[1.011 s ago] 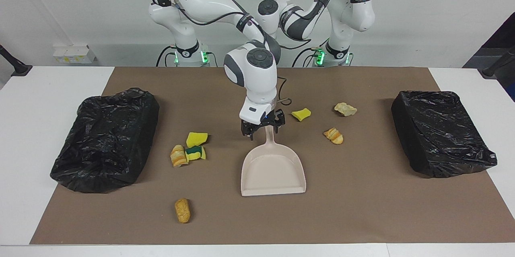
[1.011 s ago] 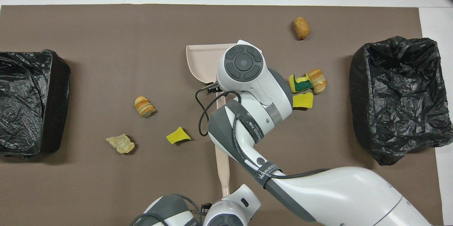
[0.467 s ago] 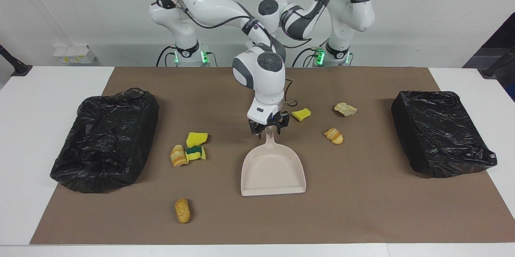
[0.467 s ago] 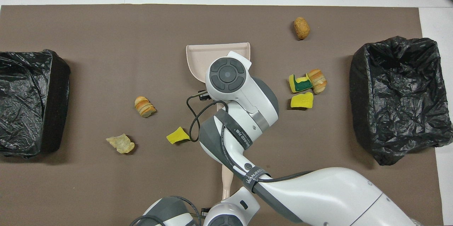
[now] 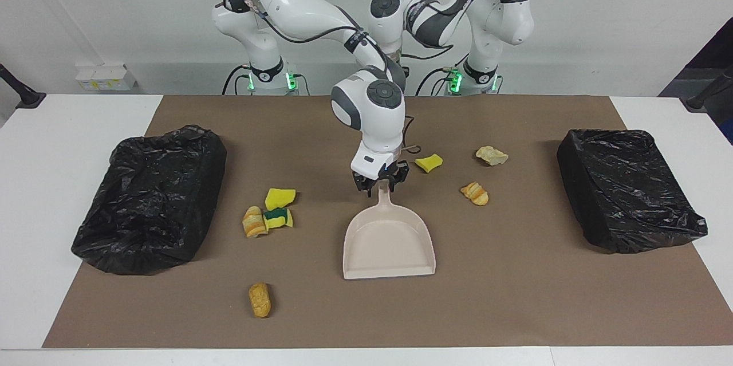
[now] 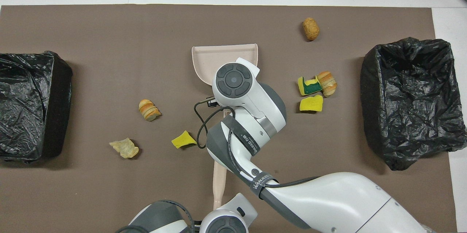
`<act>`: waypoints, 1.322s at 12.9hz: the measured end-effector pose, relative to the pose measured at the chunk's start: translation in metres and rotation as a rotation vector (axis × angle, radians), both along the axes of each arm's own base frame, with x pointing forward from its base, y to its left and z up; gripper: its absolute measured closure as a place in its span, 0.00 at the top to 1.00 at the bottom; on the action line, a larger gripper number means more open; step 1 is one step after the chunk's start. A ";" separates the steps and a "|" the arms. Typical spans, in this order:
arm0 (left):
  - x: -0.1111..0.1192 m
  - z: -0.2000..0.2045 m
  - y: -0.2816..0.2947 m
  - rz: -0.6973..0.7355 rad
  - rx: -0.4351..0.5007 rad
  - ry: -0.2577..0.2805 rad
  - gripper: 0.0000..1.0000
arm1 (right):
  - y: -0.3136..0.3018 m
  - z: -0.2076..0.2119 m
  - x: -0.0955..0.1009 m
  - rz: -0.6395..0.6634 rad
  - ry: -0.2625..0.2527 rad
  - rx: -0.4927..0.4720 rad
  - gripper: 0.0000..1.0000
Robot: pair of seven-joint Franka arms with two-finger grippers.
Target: Sweep and dump trash in bin
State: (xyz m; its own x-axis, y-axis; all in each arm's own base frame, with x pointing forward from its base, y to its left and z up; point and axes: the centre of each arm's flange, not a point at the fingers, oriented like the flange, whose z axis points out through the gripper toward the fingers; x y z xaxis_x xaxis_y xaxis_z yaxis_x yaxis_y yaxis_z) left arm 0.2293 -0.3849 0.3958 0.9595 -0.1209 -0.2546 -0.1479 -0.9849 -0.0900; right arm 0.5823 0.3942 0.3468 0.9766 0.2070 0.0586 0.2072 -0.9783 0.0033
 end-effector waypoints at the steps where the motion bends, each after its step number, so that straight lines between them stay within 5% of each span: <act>1: 0.005 0.011 0.014 0.010 0.029 0.006 0.28 | 0.000 0.000 0.000 -0.003 0.000 0.000 0.44; 2: 0.009 0.022 0.027 0.026 0.048 0.010 0.28 | -0.001 0.000 0.001 -0.008 0.000 0.000 0.32; 9: 0.073 0.039 0.126 0.450 0.177 -0.026 0.28 | -0.027 0.032 0.014 0.025 -0.029 -0.002 0.32; 14: 0.106 0.025 0.186 0.585 0.260 -0.051 0.28 | -0.083 0.076 0.024 0.391 0.006 -0.072 0.32; 17: 0.103 0.004 0.215 0.610 0.307 -0.037 0.28 | -0.092 0.076 0.023 0.677 0.055 -0.092 0.32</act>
State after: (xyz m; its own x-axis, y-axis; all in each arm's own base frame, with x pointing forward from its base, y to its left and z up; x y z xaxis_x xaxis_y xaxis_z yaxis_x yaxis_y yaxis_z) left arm 0.3318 -0.1695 0.3995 0.8418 0.5167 -0.1565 0.4339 -0.8200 -0.3732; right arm 0.6048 0.3020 0.4224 0.6316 0.7745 -0.0345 0.7750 -0.6297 0.0527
